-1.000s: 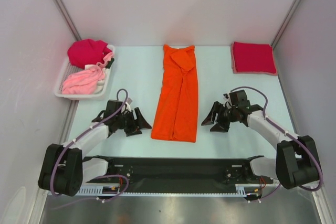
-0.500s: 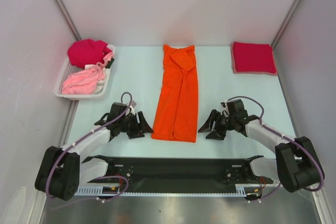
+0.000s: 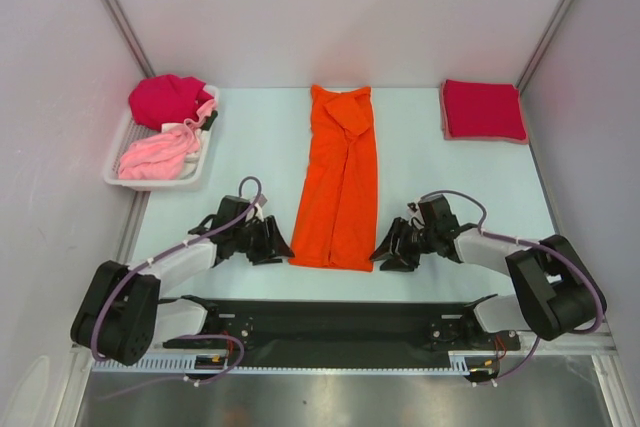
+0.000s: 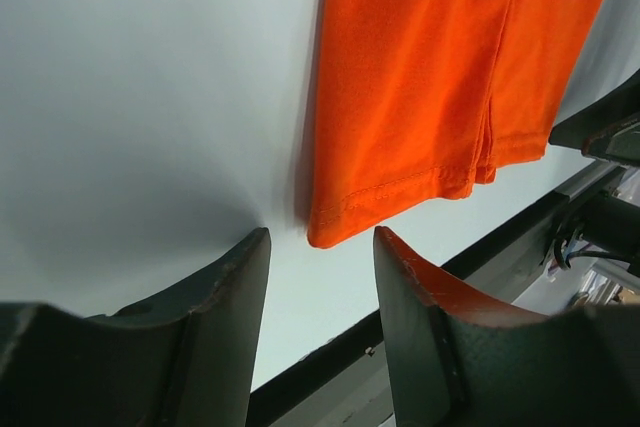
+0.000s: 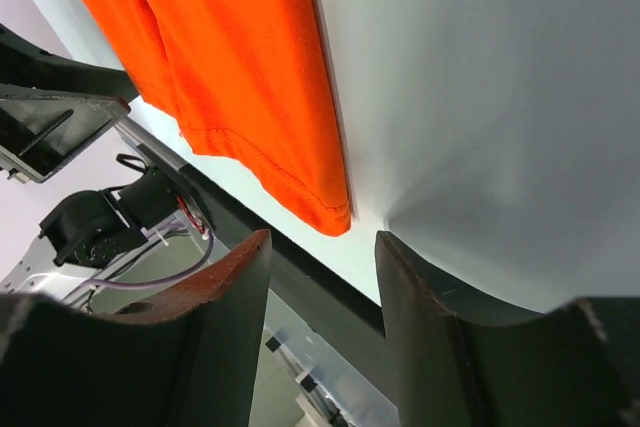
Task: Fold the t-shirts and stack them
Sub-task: Fold the tshirt
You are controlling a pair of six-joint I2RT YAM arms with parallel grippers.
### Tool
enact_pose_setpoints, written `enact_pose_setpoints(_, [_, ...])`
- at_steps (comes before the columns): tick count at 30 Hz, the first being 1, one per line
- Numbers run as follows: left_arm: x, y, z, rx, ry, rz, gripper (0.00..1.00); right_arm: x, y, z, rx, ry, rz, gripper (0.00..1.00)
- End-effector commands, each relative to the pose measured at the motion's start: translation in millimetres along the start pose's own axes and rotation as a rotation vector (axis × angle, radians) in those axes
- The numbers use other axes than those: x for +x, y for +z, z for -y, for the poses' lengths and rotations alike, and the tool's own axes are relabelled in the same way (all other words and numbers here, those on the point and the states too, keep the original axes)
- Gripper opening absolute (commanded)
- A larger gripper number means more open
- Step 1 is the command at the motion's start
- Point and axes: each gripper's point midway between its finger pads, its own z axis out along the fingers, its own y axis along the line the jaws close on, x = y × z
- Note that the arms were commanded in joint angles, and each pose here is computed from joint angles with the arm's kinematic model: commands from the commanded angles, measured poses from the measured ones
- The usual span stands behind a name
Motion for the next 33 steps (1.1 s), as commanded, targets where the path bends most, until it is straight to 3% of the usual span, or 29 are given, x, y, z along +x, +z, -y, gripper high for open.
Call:
enact_pose_setpoints(1, [0, 2, 3, 0.016, 0.04, -0.004, 0.51, -6, 4, -9, -0.044, -0.019, 0.027, 0.51])
enact_pose_setpoints(8, [6, 8, 2, 0.024, 0.049, -0.038, 0.5, -3, 7, 1, -0.022, -0.003, 0.016, 0.48])
enact_pose_setpoints(18, [11, 13, 3, 0.039, 0.033, -0.065, 0.37, 1, 14, 6, -0.035, 0.036, 0.002, 0.43])
enact_pose_setpoints(27, [18, 15, 2, 0.051, 0.015, -0.091, 0.14, 8, 14, 10, -0.033, 0.054, -0.002, 0.39])
enact_pose_setpoints(30, [23, 17, 4, 0.067, 0.008, -0.104, 0.02, 9, 14, 12, -0.027, 0.057, -0.003, 0.32])
enact_pose_setpoints(33, [27, 17, 9, 0.089, -0.003, -0.106, 0.01, 5, 14, 15, -0.019, 0.063, 0.009, 0.22])
